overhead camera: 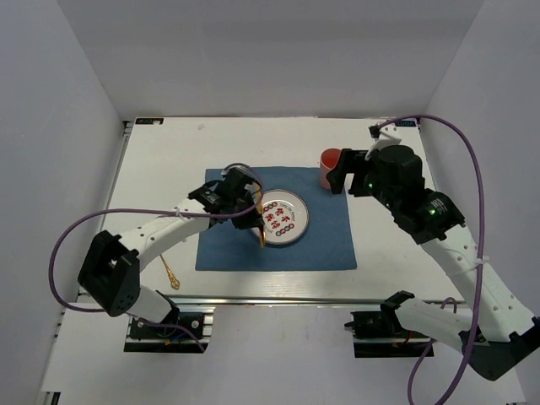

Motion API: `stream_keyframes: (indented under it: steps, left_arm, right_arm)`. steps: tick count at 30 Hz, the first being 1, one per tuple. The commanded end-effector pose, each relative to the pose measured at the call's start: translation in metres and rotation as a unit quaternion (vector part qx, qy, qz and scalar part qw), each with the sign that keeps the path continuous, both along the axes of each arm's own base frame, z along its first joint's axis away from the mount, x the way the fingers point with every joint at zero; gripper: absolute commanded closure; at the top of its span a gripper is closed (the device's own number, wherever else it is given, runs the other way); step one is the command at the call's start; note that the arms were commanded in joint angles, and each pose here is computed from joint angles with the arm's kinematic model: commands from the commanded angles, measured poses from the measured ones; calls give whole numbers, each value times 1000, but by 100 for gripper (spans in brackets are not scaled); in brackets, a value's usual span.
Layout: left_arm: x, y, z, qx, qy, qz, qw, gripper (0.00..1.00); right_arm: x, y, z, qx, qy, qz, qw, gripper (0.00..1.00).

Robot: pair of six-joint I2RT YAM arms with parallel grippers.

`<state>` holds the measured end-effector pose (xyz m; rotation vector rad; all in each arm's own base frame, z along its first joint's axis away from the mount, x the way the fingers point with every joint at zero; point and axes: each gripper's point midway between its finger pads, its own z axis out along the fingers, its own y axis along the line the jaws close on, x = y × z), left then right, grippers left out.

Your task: Set the dinner table for one person

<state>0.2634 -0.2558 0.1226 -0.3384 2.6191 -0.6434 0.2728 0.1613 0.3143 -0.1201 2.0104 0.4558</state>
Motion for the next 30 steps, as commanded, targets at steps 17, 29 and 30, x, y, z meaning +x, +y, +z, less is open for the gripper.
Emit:
stream_keyframes:
  steps: [17,29,30]
  left_arm:
    - [-19,-165,-4,16,-38,-85,996,100]
    - [-5,-232,-45,28,-18,-83,996,100]
    - [0,-236,-41,23,-24,-79,996,100]
  right_arm:
    - [-22,-61,54,-35,-49,-92,994,11]
    - [-31,-76,52,-50,-51,-109,991,11]
    - [-32,-77,54,-51,-53,-111,991,11]
